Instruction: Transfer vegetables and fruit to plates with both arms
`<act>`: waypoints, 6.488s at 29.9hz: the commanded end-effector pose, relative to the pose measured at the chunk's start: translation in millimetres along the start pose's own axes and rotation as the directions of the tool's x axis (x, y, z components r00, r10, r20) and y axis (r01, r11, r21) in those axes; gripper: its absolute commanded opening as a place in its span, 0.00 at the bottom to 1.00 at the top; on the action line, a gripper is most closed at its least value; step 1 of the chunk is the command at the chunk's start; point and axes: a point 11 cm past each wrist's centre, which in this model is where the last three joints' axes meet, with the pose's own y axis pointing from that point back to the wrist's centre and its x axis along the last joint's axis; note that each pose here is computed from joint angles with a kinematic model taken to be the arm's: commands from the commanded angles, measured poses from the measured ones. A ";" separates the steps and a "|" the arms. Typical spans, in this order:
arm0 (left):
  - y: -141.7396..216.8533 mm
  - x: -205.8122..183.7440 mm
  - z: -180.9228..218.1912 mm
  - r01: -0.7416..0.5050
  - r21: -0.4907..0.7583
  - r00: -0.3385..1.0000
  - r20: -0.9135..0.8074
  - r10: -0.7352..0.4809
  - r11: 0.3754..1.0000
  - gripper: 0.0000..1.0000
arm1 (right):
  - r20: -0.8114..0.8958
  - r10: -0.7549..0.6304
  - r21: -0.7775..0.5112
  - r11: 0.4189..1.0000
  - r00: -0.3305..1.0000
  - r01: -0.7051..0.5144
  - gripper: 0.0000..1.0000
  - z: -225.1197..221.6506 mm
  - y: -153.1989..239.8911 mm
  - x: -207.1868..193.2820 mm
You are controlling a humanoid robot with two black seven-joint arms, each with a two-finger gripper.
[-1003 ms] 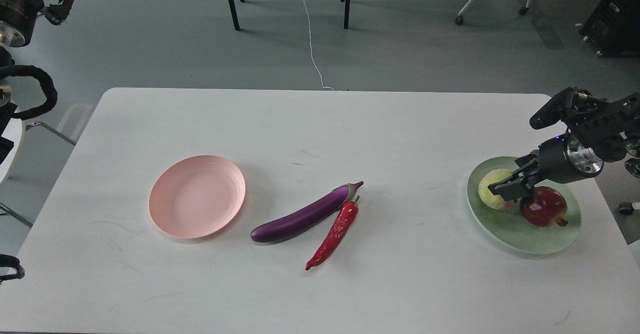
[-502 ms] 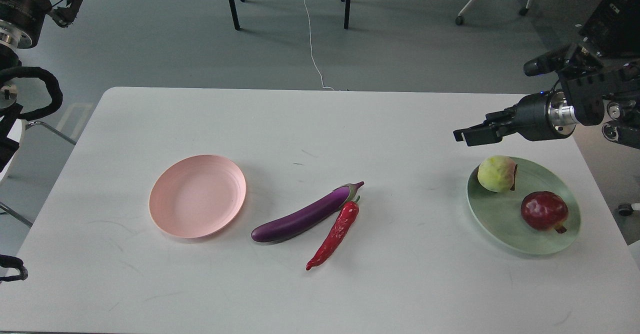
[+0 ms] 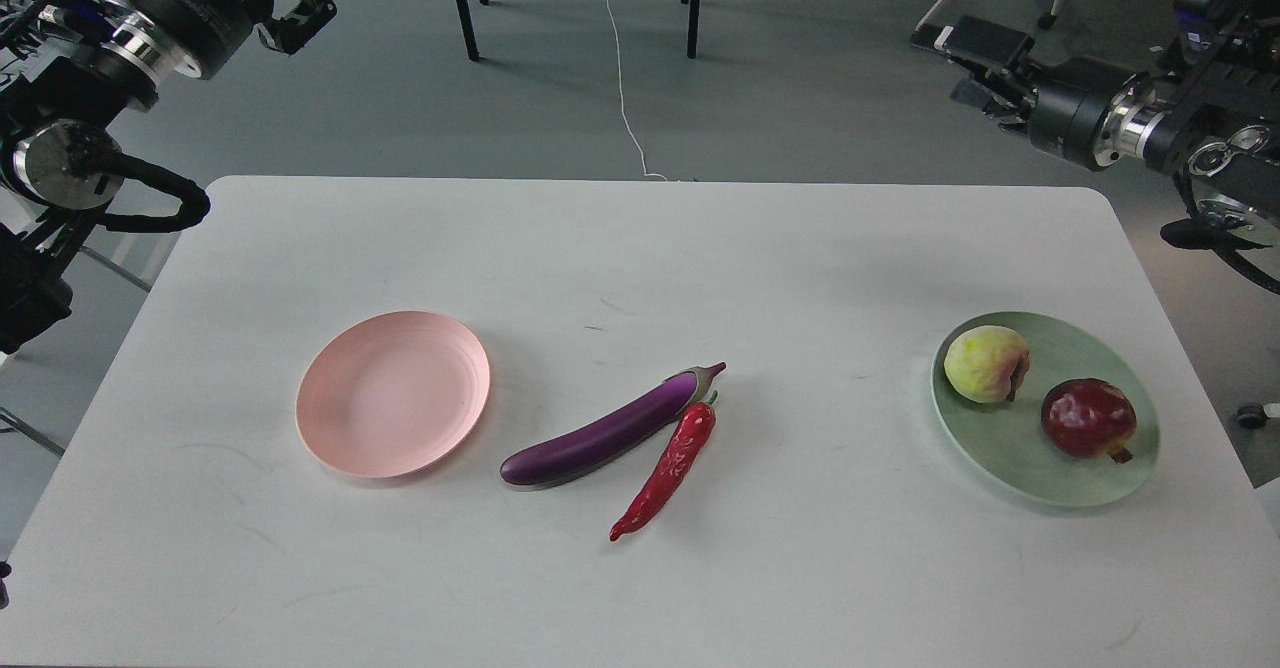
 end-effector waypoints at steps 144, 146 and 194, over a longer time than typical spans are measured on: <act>59.9 -333.2 -176.4 0.450 0.794 -0.453 0.597 -0.662 0.409 0.88 | 0.873 0.455 -0.275 0.757 0.175 -0.592 0.99 187.7 217.5 -4.6; 58.2 -333.7 -187.7 0.426 0.810 -0.472 0.579 -0.665 0.402 0.88 | 0.873 0.454 -0.275 0.757 0.175 -0.593 0.99 187.6 217.5 -4.2; 76.2 -294.7 -240.5 0.292 0.894 -0.527 0.447 -0.723 0.339 0.13 | 0.880 0.440 -0.258 0.757 0.177 -0.600 0.99 183.1 214.3 -1.6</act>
